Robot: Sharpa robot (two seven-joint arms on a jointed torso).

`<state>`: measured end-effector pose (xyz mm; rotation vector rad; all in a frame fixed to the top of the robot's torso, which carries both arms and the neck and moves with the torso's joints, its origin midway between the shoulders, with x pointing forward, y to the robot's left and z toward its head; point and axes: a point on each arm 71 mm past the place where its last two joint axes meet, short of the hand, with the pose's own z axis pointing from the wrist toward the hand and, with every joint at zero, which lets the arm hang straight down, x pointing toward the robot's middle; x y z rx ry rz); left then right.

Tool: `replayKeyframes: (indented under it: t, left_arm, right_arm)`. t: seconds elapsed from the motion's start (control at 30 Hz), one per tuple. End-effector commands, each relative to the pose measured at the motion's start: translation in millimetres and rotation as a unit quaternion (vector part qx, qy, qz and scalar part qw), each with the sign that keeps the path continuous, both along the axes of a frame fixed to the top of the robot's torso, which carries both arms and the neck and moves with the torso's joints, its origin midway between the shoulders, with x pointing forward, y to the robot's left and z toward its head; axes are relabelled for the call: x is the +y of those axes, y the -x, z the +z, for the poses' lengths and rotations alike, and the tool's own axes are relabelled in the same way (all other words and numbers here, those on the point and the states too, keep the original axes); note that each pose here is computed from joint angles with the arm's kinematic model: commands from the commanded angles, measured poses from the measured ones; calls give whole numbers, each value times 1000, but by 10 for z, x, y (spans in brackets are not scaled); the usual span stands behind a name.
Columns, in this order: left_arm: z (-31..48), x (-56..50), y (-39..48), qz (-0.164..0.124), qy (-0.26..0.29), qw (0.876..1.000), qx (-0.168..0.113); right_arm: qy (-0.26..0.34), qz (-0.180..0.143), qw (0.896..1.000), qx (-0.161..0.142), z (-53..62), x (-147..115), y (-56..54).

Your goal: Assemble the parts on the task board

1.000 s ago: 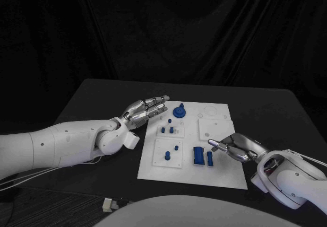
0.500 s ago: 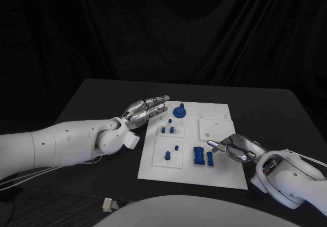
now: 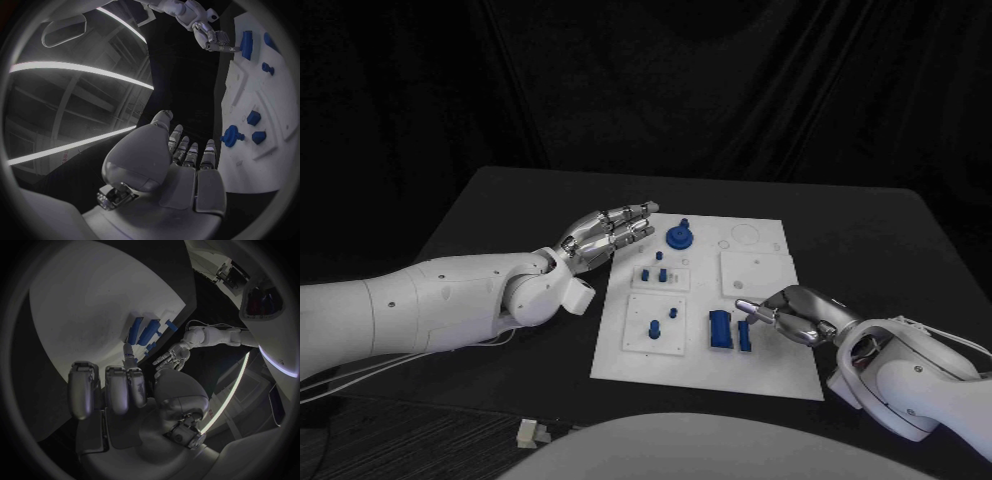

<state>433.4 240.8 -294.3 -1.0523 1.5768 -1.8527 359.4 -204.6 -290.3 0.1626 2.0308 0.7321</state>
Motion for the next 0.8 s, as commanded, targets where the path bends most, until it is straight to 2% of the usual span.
replayKeyframes:
  t: [0.03,0.27,0.43,0.57,0.8]
  left_arm:
    - [52,-4,-7,3,25,999,-22]
    - [48,-2,-10,2,24,999,-21]
    - [46,1,-11,2,23,1000,-20]
    - [43,5,-11,1,22,1000,-18]
    - [39,10,-11,0,21,1000,-16]
  right_arm:
    - [9,9,1000,15,-49,35,42]
    - [19,9,1000,23,-76,43,50]
    - [34,12,999,17,-79,50,52]
    - [46,18,999,-10,-48,59,50]
    - [32,27,996,-77,62,76,57]
